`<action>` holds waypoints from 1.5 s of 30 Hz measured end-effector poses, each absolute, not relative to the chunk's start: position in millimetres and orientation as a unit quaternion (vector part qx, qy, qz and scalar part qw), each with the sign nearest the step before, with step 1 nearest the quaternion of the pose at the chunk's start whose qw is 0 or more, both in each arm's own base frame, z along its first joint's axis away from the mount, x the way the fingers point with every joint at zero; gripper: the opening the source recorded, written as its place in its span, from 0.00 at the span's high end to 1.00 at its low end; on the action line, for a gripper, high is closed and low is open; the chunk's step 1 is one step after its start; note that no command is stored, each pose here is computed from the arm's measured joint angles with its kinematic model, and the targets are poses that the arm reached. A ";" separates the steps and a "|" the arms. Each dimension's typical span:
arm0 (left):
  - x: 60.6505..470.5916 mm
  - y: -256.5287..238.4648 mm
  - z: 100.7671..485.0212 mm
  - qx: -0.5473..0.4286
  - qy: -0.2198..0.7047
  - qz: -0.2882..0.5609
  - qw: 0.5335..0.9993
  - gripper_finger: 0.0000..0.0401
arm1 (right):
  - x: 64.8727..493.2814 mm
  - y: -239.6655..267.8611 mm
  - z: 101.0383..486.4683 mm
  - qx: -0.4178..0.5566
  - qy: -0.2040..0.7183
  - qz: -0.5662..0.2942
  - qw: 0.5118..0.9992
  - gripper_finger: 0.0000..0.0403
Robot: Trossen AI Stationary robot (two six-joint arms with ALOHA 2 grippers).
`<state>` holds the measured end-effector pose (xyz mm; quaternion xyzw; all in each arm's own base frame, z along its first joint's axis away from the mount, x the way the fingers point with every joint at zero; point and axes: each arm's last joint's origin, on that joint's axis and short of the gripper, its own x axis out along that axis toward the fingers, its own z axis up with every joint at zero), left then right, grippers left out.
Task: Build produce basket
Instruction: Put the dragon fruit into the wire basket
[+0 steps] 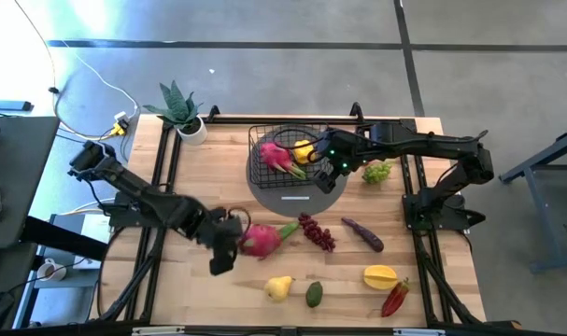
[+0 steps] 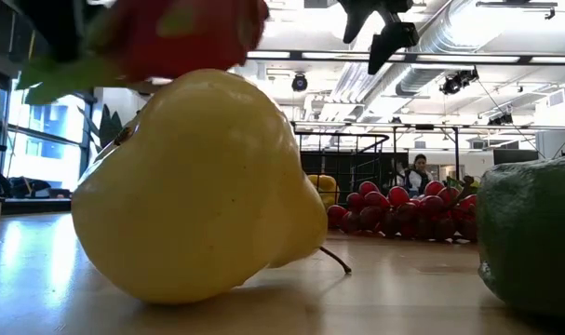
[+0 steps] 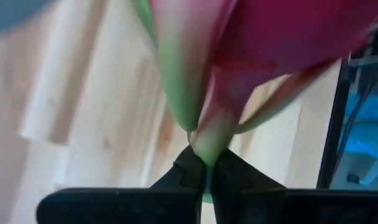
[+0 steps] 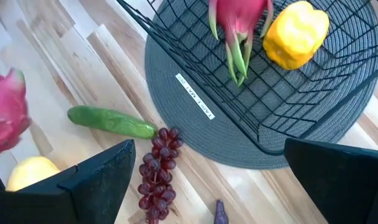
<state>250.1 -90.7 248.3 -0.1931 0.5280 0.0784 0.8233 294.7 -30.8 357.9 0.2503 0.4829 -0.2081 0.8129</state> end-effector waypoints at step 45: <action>269.3 117.9 297.8 0.050 0.456 0.245 0.854 1.00 | 289.5 -38.1 360.6 0.280 0.419 -0.355 0.787 0.03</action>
